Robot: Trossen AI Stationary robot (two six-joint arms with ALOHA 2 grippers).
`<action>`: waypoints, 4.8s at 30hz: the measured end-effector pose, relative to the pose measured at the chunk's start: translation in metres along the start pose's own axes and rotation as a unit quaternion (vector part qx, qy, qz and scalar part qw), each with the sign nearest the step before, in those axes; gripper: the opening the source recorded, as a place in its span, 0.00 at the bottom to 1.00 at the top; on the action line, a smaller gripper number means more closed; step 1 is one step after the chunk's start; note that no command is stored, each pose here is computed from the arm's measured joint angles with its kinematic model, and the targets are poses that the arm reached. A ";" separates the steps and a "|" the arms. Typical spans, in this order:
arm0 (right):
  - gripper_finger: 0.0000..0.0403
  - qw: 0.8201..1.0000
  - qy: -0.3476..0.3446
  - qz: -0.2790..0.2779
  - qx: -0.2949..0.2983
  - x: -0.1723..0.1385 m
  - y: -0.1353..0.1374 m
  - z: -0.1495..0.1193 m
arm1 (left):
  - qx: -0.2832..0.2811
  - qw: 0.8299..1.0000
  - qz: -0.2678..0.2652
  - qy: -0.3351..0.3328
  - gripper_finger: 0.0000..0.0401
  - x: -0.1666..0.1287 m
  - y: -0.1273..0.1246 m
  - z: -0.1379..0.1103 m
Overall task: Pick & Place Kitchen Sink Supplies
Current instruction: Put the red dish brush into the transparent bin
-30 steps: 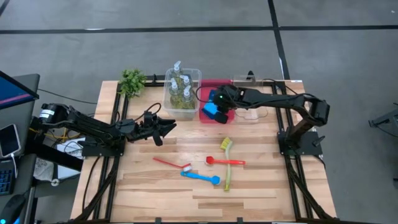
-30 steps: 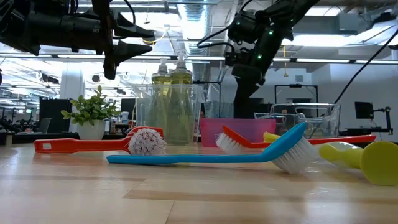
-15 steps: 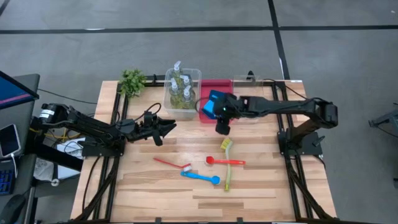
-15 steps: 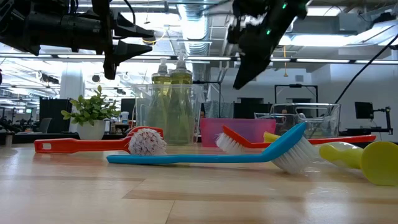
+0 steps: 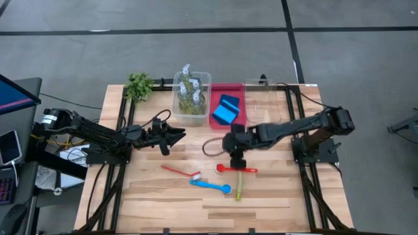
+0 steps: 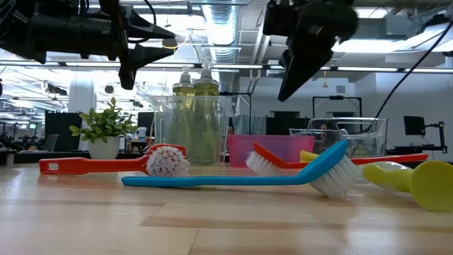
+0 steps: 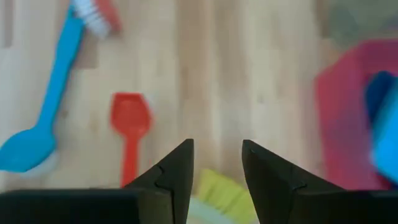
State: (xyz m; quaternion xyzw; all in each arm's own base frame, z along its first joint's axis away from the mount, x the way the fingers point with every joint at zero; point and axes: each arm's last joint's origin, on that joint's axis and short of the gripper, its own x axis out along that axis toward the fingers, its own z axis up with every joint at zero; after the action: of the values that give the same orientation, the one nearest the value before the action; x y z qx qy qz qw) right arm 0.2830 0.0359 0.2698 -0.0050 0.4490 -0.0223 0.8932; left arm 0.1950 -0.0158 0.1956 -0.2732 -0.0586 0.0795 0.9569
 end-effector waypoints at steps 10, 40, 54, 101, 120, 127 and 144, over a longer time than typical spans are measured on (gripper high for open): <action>0.31 0.999 0.016 0.036 0.031 0.020 0.044 -0.005 | 0.004 0.999 -0.018 0.026 0.36 0.000 0.000 -0.003; 0.43 0.993 0.107 0.016 0.048 0.077 0.068 -0.025 | 0.005 0.998 -0.040 0.043 0.36 -0.002 -0.005 -0.007; 0.29 0.993 0.108 0.014 0.053 0.078 0.064 -0.025 | 0.004 0.998 -0.039 0.043 0.36 -0.002 -0.005 -0.007; 0.27 0.991 0.112 0.015 0.074 0.088 0.069 -0.047 | -0.005 0.998 -0.039 0.043 0.36 -0.002 -0.005 -0.007; 0.15 0.994 0.061 0.041 0.078 0.052 0.065 -0.015 | -0.005 0.998 -0.039 0.043 0.36 -0.002 -0.005 -0.007; 0.11 0.995 -0.007 0.049 0.083 0.016 0.054 0.002 | -0.004 0.998 -0.046 0.048 0.36 -0.002 -0.006 -0.007; 0.12 0.978 -0.119 -0.084 0.151 -0.086 0.008 -0.013 | 0.141 0.976 -0.026 0.164 0.30 -0.006 0.006 -0.028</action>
State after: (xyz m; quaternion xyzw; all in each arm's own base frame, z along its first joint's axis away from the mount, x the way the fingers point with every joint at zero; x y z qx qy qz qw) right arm 0.2213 0.0476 0.3311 0.0890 0.3288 -0.1643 0.9257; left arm 0.1928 -0.0260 0.1683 -0.1433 0.1041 0.0162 0.9841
